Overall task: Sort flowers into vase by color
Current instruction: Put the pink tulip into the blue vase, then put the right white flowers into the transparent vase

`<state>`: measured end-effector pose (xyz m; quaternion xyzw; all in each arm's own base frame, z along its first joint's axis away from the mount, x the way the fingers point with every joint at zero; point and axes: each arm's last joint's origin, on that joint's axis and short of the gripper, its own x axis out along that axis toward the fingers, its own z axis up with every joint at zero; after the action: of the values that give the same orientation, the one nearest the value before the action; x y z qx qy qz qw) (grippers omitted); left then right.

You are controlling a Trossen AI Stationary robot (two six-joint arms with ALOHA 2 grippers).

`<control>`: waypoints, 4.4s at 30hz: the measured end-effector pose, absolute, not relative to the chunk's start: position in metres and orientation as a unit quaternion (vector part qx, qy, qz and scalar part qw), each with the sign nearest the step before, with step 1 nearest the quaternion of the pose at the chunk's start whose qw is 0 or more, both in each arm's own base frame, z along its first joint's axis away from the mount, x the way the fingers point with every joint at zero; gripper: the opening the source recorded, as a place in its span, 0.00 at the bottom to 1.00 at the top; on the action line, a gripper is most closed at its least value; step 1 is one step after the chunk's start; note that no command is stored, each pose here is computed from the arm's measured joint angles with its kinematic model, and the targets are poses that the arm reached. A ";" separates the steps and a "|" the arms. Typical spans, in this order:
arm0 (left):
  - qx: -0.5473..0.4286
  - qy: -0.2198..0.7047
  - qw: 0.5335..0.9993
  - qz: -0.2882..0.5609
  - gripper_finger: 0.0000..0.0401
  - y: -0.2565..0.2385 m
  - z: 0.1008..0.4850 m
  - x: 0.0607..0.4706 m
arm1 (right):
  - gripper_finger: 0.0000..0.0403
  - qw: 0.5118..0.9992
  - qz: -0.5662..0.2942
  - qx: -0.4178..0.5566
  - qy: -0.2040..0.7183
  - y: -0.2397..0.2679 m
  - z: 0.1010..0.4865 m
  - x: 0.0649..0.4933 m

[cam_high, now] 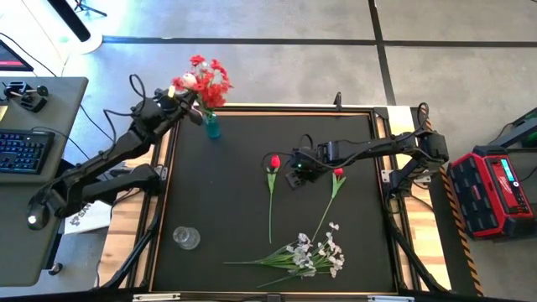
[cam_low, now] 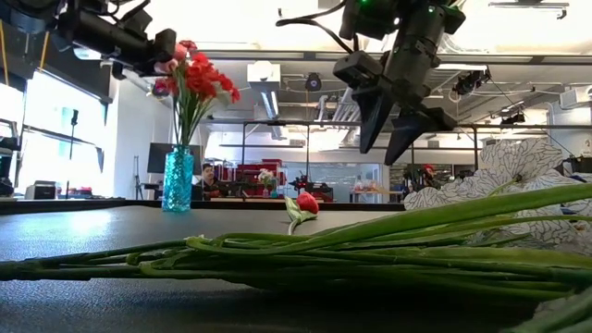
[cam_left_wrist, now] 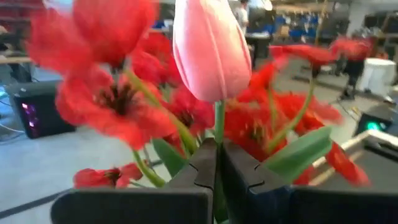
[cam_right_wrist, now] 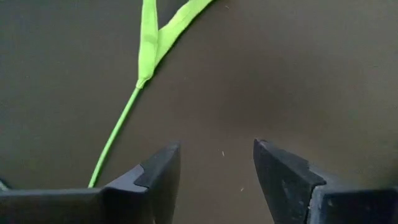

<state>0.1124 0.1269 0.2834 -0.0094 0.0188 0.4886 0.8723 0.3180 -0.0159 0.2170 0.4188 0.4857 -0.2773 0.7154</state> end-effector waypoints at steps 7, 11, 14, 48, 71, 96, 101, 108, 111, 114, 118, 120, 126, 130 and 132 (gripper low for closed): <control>-0.021 0.042 0.876 0.480 0.00 0.129 0.277 0.115 | 0.47 0.728 -0.268 0.419 0.472 -0.018 0.218 0.321; -0.032 0.034 0.880 0.473 0.00 0.128 0.278 0.115 | 0.47 0.728 -0.267 0.418 0.473 -0.017 0.218 0.321; -0.032 0.025 0.881 0.472 0.00 0.125 0.281 0.112 | 0.47 0.729 -0.264 0.416 0.475 -0.015 0.218 0.322; -0.060 0.137 0.864 0.481 0.19 0.104 0.269 0.091 | 0.47 0.728 -0.263 0.419 0.475 -0.013 0.218 0.322; -0.230 0.239 0.881 0.336 0.19 0.073 0.252 0.088 | 0.47 0.774 -0.249 0.442 0.378 -0.020 0.219 0.346; -0.214 0.303 0.911 0.182 0.19 0.045 0.245 0.116 | 0.47 0.752 -0.317 0.522 0.250 0.044 0.194 0.372; -0.228 0.276 0.921 0.154 0.19 0.037 0.250 0.123 | 0.47 0.792 -0.341 0.457 0.218 0.045 0.196 0.372; -0.249 0.198 0.940 0.126 0.15 0.025 0.264 0.138 | 0.47 0.841 -0.265 0.407 0.240 0.046 0.202 0.379; -0.233 0.190 0.946 0.122 0.11 0.020 0.265 0.144 | 0.47 0.865 -0.201 0.377 0.264 0.054 0.204 0.381; -0.238 0.183 0.947 0.114 0.07 0.013 0.265 0.152 | 0.47 0.871 -0.180 0.363 0.278 0.062 0.204 0.379; -0.266 0.189 0.940 0.099 0.04 0.003 0.261 0.164 | 0.47 0.845 -0.190 0.387 0.316 0.069 0.197 0.373; -0.283 0.200 0.932 0.106 0.02 -0.003 0.257 0.170 | 0.47 0.830 -0.197 0.390 0.345 0.072 0.193 0.368; -0.358 0.220 0.899 0.125 0.00 -0.021 0.246 0.180 | 0.47 0.787 -0.220 0.376 0.438 0.079 0.181 0.350; -0.402 0.246 0.872 0.135 0.00 -0.028 0.240 0.177 | 0.47 0.786 -0.161 0.356 0.480 0.086 0.181 0.347; -0.420 0.256 0.860 0.138 0.00 -0.032 0.238 0.175 | 0.47 0.794 -0.147 0.347 0.477 0.089 0.181 0.348</control>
<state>0.1752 -0.0320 0.2382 -0.4203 0.2561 0.1376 0.8595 0.3482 0.0891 0.1815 0.3473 0.4774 -0.1472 0.7936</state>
